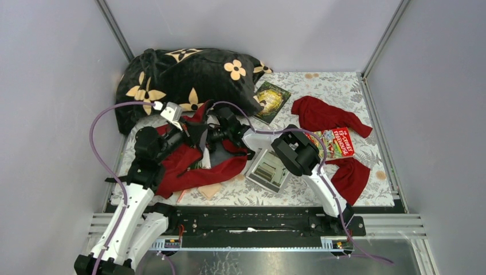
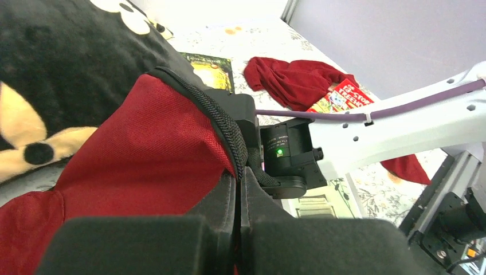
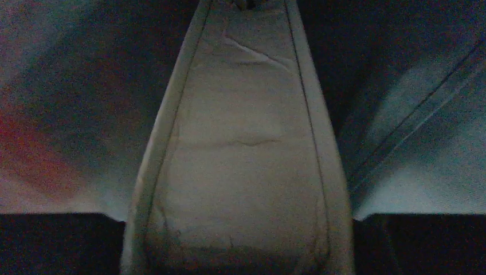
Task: Pack the student bag
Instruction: Place the book in the student bag.
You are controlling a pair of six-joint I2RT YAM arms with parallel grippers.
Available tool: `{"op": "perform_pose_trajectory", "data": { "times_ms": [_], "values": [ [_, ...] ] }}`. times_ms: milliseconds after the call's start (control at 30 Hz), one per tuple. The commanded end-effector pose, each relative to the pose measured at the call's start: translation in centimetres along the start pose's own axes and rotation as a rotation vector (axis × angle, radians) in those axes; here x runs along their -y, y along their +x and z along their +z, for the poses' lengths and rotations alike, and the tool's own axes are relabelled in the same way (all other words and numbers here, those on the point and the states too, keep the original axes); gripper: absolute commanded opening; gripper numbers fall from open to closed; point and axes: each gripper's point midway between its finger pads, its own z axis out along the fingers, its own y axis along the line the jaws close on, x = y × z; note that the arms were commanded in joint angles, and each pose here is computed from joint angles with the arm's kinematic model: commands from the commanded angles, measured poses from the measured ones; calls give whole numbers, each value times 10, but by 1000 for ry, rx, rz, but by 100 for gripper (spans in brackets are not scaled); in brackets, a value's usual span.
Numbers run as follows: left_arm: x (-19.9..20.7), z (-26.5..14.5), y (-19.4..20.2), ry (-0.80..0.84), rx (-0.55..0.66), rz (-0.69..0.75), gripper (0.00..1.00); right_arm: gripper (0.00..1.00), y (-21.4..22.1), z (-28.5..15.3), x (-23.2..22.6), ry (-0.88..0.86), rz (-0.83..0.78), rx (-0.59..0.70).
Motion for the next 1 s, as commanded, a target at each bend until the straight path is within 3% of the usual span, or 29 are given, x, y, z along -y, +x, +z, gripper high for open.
{"op": "perform_pose_trajectory", "data": {
  "times_ms": [0, 133, 233, 267, 467, 700, 967],
  "values": [
    [1, -3, -31, -15, 93, 92, 0, 43, -17, 10, 25, 137, -127, 71],
    [-9, 0, -21, -55, 75, 68, 0, 64, -7, 1, 44, 254, -169, 90],
    [-18, -3, -25, -108, 100, 70, 0, 94, -5, -11, 36, 282, -200, 124],
    [-22, -4, -26, -133, 108, 71, 0, 98, -5, -15, 29, 287, -218, 138],
    [-33, -8, -21, -198, 99, 81, 0, 100, -4, -41, -6, 341, -312, 202],
    [-41, -8, -19, -237, 110, 52, 0, 100, 5, -83, 12, 591, -359, 182],
    [-39, -5, -13, -217, 92, 44, 0, 100, -22, -166, -7, 772, -451, 369]
  ]
}}
